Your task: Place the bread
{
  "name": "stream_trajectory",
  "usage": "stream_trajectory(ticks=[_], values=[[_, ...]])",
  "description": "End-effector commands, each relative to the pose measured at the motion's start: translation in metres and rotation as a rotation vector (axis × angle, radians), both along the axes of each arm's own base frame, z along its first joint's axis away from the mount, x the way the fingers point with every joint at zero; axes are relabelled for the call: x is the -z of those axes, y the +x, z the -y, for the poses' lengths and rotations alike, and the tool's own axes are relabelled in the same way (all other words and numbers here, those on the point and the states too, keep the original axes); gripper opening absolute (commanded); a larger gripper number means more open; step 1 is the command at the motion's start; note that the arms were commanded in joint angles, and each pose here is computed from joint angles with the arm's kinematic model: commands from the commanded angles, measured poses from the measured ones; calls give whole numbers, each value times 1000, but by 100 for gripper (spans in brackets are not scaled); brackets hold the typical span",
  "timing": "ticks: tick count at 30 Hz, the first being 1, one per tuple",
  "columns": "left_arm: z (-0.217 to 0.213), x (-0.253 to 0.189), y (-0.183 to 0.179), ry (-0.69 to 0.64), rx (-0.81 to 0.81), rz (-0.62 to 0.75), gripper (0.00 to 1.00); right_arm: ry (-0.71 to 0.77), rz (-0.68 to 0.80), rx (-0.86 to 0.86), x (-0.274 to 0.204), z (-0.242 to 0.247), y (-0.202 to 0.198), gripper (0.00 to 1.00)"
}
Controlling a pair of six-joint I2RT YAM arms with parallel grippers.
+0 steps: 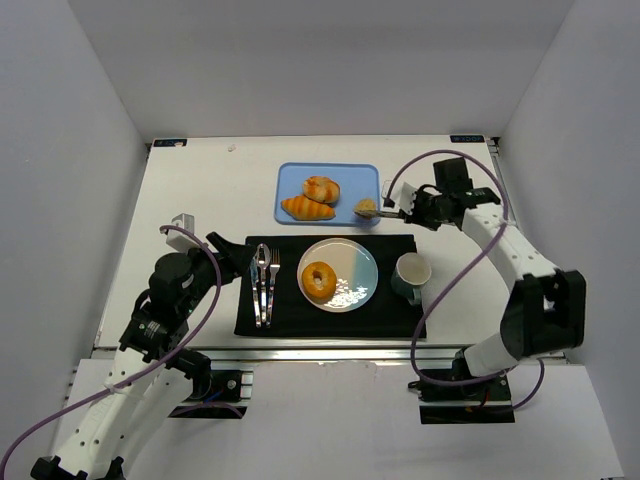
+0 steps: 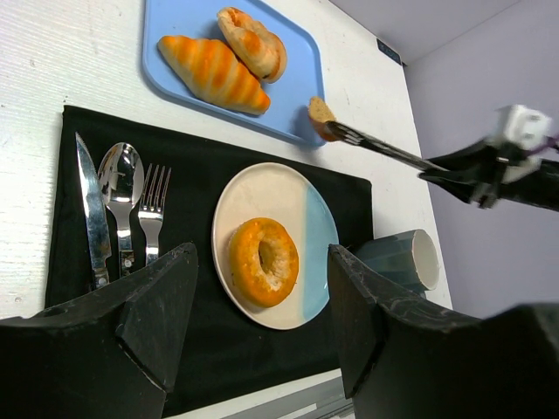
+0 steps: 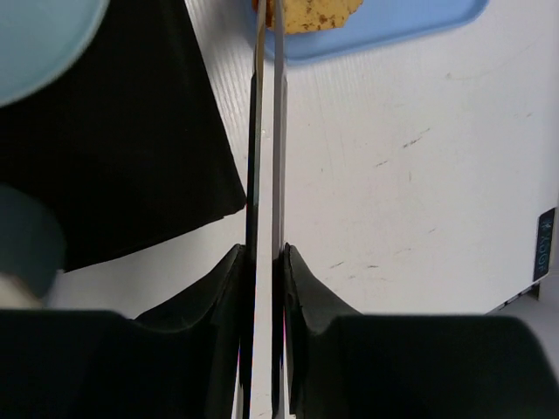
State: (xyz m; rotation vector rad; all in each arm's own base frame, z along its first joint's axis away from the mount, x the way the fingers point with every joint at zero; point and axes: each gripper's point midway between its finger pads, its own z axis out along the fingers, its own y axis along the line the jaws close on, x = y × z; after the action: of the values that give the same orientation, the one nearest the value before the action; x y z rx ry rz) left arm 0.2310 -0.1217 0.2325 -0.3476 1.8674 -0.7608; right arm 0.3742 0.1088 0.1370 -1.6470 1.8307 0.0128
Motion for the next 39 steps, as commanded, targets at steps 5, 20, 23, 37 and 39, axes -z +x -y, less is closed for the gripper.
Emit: stream_trajectory(ticks=[5,20,23,37,39], values=[[3,4,4,2,6,-9,71,205,22,-192,-71,-34,-79,0],[6,5,6,-2,20,-4,71,155,-96,-325,-37,-54,-134,16],[5,6,4,-8,14,-3,71,139,-108,-345,-35,-56,-134,32],[4,5,4,-8,8,2,71,133,-61,-345,-49,-55,-133,46],[5,5,5,-7,13,2,71,147,-44,-345,-56,-55,-134,47]])
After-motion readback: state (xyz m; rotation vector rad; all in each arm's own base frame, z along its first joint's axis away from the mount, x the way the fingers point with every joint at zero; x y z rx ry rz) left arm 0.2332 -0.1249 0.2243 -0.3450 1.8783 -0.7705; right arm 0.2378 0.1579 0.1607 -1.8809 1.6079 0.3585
